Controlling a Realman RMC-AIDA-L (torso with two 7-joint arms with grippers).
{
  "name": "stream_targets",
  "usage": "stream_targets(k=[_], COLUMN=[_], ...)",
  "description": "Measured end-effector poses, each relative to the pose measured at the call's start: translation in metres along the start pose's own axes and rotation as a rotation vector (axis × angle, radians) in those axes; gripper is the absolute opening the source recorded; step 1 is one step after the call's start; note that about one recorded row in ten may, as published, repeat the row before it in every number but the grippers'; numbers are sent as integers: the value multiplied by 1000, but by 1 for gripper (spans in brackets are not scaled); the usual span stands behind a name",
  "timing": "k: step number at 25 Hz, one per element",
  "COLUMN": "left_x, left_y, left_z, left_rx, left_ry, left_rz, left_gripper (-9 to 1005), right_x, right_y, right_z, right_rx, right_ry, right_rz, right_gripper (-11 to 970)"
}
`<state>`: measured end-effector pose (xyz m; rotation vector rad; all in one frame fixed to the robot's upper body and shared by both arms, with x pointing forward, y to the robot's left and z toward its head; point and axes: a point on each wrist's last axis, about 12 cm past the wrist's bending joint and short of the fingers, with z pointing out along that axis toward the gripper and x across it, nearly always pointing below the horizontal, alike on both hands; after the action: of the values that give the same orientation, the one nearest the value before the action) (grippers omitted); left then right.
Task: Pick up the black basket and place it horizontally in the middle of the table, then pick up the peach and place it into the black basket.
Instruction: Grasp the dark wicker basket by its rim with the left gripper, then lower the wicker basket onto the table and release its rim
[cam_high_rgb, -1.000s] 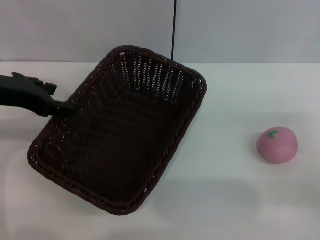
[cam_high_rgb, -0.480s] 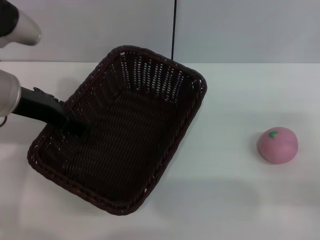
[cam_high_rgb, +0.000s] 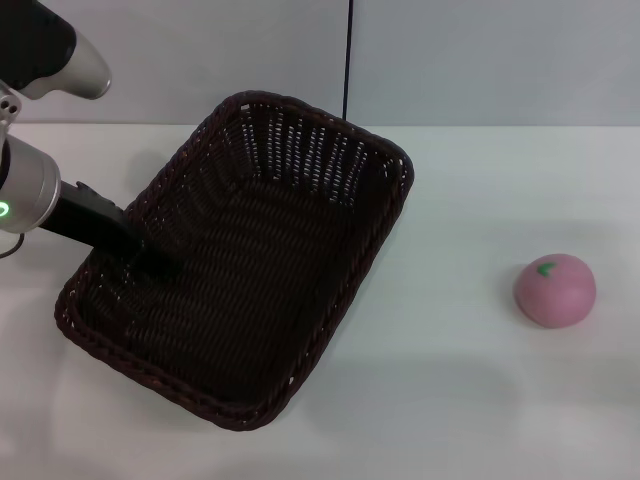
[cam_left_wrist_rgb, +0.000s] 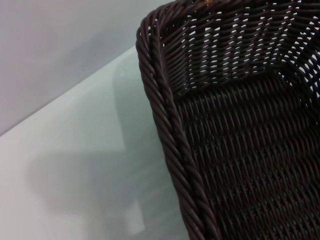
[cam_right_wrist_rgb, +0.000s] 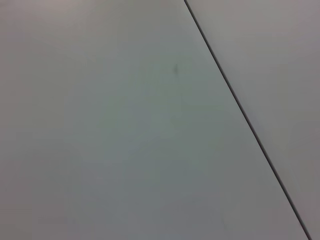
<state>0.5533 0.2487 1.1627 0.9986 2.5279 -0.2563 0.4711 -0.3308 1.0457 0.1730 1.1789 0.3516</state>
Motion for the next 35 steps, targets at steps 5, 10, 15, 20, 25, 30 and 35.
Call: stream_targets(k=[5, 10, 15, 20, 25, 30, 35], left_x=[-4, -10, -19, -33, -49, -64, -73], left_y=[-2, -16, -14, -11, -14, -25, -44], left_z=[3, 9, 6, -6, -15, -14, -6], left_rx=[-2, -22, -45, -62, -49, -44, -14], left_ry=[47, 101, 87, 69, 75, 105, 123], left_rz=[58, 190, 202, 225, 344, 571, 873], left_gripper=[724, 523, 439, 355, 204, 167, 169], right_x=[1, 3, 3, 3, 3, 2, 1], right_y=[-1, -2, -3, -3, -3, -3, -4], right_z=[0, 0, 0, 0, -2, -4, -7], right_rx=[10, 18, 20, 20, 23, 22, 27], right_ry=[13, 26, 29, 29, 28, 21, 19], right_rz=[-1, 2, 3, 3, 3, 2, 3], right_gripper=[680, 680, 679, 679, 679, 679, 679])
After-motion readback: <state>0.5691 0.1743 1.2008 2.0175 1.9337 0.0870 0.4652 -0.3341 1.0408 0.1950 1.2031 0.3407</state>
